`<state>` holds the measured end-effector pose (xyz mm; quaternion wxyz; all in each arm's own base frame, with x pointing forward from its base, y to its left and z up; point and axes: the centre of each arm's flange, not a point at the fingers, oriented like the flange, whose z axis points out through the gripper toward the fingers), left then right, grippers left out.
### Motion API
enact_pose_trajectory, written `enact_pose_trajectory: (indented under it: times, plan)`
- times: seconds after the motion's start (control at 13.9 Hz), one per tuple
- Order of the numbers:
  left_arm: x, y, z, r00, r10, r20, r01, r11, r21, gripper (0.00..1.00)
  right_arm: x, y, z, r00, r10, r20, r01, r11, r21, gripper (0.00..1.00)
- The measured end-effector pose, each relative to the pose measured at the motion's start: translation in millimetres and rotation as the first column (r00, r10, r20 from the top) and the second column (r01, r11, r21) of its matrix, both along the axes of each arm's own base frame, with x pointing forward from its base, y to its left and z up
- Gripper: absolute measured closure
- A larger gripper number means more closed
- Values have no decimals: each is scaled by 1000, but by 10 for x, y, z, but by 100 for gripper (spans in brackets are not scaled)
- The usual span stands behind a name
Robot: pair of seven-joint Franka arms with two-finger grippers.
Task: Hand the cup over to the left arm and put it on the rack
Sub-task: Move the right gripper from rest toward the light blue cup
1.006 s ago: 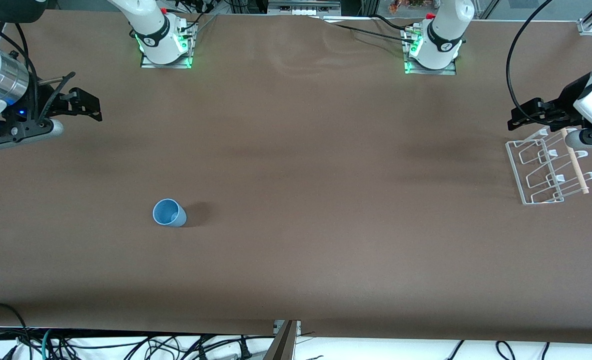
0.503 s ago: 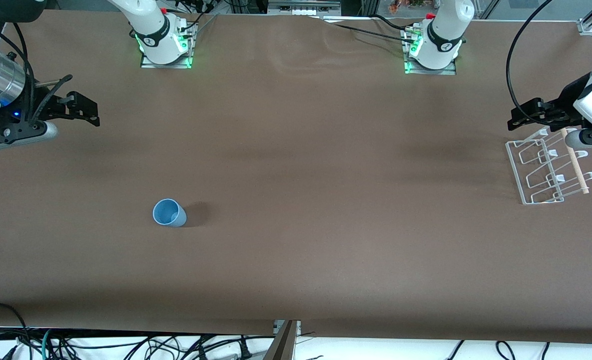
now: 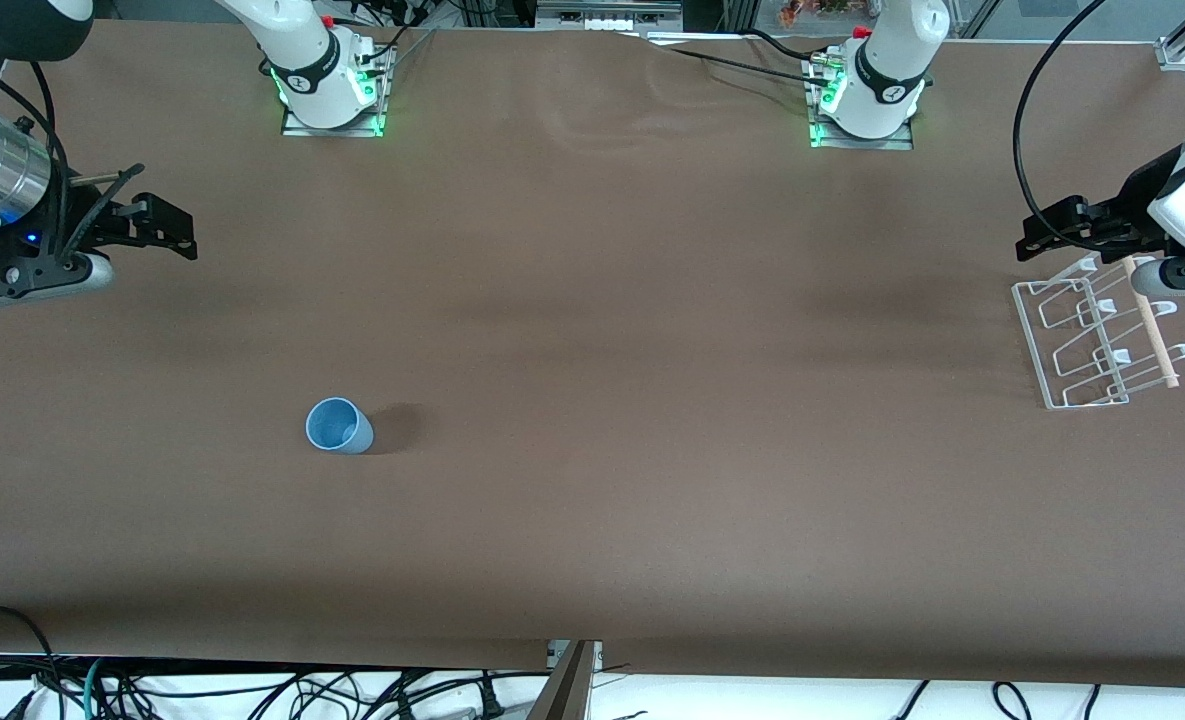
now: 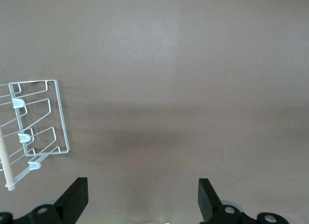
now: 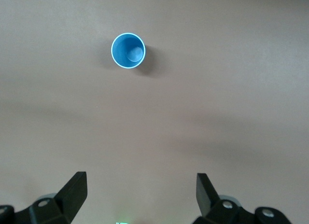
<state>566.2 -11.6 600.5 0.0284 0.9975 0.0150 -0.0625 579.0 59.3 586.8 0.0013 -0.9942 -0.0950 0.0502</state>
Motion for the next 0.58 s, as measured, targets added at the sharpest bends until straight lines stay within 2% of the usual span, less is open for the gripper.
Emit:
enact_pose_trajectory:
  times: [0.58]
  plan:
    - [0, 0, 0, 1000, 0, 0, 0, 1000, 0, 0, 59, 9, -95, 1000, 0, 4, 0, 1000, 0, 0]
